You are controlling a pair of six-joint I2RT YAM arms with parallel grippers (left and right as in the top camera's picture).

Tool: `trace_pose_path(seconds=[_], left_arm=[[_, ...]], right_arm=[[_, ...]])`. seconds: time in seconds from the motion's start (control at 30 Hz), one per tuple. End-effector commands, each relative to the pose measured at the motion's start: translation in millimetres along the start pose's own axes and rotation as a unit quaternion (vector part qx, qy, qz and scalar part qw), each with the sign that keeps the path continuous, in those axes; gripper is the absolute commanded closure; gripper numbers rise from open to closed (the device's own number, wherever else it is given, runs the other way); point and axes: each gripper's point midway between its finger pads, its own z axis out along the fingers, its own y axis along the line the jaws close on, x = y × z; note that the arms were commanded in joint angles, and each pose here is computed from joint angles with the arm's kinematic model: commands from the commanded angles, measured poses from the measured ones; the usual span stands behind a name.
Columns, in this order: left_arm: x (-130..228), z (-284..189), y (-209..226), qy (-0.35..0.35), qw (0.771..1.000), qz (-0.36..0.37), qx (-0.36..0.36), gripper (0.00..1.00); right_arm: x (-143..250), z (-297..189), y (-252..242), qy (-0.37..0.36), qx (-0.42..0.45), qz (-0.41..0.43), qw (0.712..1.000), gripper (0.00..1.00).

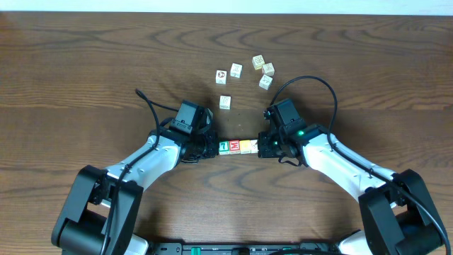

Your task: Lift 4 blocks

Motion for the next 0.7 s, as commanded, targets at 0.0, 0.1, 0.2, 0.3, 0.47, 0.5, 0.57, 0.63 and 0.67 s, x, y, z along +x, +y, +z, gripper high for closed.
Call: trace_pose_path(seconds=[0.0, 0.1, 0.2, 0.3, 0.47, 0.5, 0.57, 0.63, 0.67], left_arm=[[14.4, -9.5, -54.4, 0.037, 0.993, 0.033, 0.109, 0.93], [12.9, -11.5, -56.2, 0.032, 0.993, 0.036, 0.112, 0.93], [12.0, -13.7, -57.8, 0.029, 0.992, 0.038, 0.114, 0.93], [10.8, -15.7, -59.5, 0.025, 0.992, 0.04, 0.116, 0.93], [10.3, -16.7, -60.3, 0.024, 0.992, 0.041, 0.117, 0.93], [10.1, -17.0, -60.6, 0.023, 0.992, 0.041, 0.117, 0.93], [9.5, -17.6, -61.3, 0.022, 0.992, 0.042, 0.118, 0.93], [8.7, -18.3, -62.1, 0.02, 0.992, 0.043, 0.119, 0.93], [8.1, -19.0, -62.9, 0.019, 0.992, 0.044, 0.12, 0.93]], right_arm=[[-2.1, -24.3, 72.5, 0.012, -0.138, -0.048, 0.989, 0.99], [-2.4, -24.2, 71.4, 0.01, -0.135, -0.049, 0.99, 0.99], [-2.7, -24.5, 71.5, 0.01, -0.135, -0.049, 0.99, 0.99], [-3.3, -24.6, 71.3, 0.009, -0.133, -0.049, 0.99, 0.99], [-5.5, -25.9, 72.7, 0.006, -0.135, -0.05, 0.99, 0.99], [-6.2, -26.3, 73.1, 0.005, -0.135, -0.05, 0.99, 0.99], [-7.1, -26.6, 73.2, 0.004, -0.134, -0.05, 0.99, 0.99], [-7.7, -26.9, 73.5, 0.003, -0.134, -0.05, 0.99, 0.99], [-7.8, -26.9, 73.6, 0.003, -0.134, -0.051, 0.99, 0.99]])
